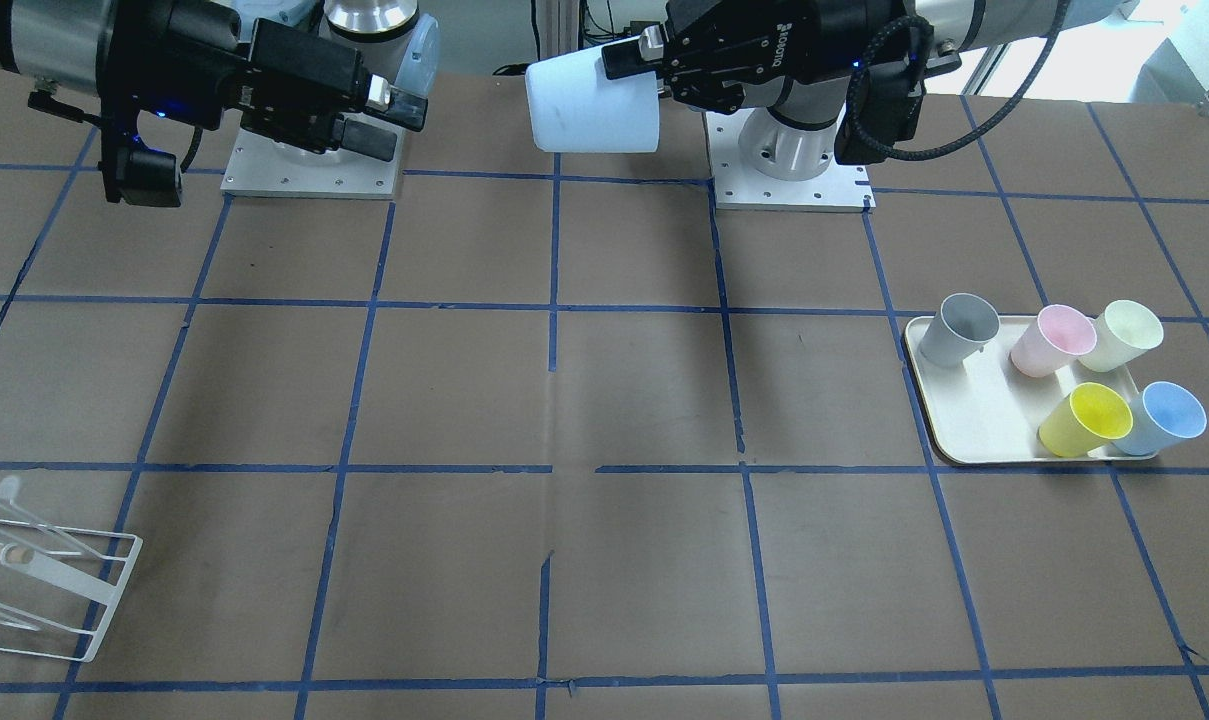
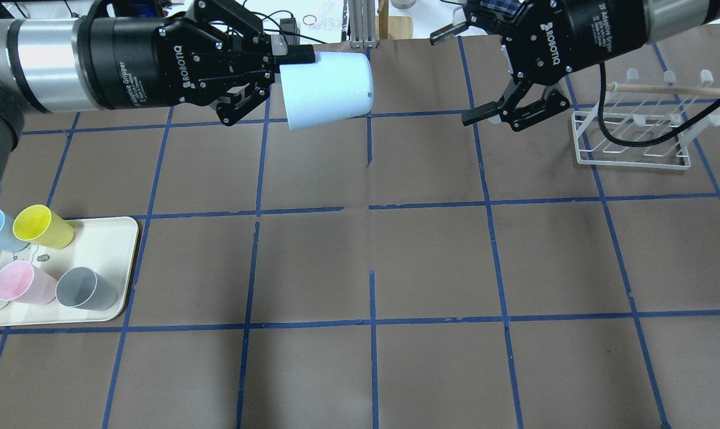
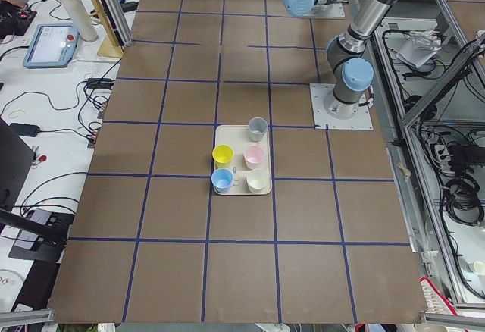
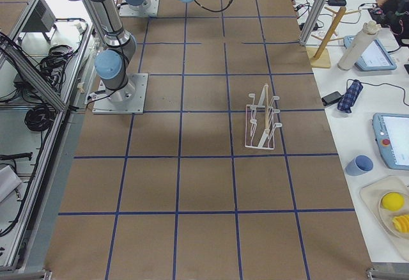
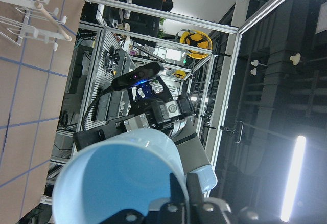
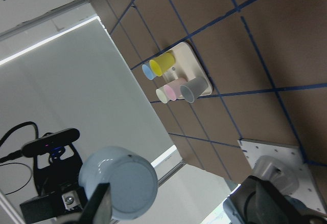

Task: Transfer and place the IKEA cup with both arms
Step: 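Carry the cup with the left gripper down toward the white tray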

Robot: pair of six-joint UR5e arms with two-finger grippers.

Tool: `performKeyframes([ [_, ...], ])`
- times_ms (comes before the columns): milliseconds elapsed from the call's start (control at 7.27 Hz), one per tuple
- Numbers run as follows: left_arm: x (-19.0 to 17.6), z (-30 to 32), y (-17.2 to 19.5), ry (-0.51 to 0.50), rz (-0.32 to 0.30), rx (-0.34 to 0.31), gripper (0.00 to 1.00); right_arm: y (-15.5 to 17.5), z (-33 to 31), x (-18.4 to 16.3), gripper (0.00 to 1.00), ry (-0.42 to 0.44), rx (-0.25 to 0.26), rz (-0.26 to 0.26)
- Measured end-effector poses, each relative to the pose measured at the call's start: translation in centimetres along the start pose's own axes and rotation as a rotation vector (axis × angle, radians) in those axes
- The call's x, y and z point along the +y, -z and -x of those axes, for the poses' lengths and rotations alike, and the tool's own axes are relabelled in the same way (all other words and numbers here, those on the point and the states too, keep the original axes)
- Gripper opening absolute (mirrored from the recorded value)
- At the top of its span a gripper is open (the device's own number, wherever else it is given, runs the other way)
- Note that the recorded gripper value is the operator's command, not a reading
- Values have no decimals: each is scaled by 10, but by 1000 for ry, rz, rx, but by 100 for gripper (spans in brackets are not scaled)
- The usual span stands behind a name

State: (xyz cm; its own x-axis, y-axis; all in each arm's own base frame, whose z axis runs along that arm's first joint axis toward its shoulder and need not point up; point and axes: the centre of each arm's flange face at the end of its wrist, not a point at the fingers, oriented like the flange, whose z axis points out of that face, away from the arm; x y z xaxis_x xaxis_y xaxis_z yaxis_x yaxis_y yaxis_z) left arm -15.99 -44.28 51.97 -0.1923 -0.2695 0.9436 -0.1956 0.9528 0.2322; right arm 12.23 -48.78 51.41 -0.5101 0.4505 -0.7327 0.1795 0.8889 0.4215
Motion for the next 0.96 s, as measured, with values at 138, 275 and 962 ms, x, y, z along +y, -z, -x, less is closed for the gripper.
performKeyframes([
  [138, -1, 7, 2, 5, -18, -88, 0, 2, -8, -10, 100, 26, 138, -51],
  [275, -4, 14, 7, 8, -42, -175, 0, 0, -15, -22, 100, 44, 257, -88],
  [962, -24, 43, 63, 17, -193, -571, 0, -37, -14, -78, 100, 244, 768, -307],
])
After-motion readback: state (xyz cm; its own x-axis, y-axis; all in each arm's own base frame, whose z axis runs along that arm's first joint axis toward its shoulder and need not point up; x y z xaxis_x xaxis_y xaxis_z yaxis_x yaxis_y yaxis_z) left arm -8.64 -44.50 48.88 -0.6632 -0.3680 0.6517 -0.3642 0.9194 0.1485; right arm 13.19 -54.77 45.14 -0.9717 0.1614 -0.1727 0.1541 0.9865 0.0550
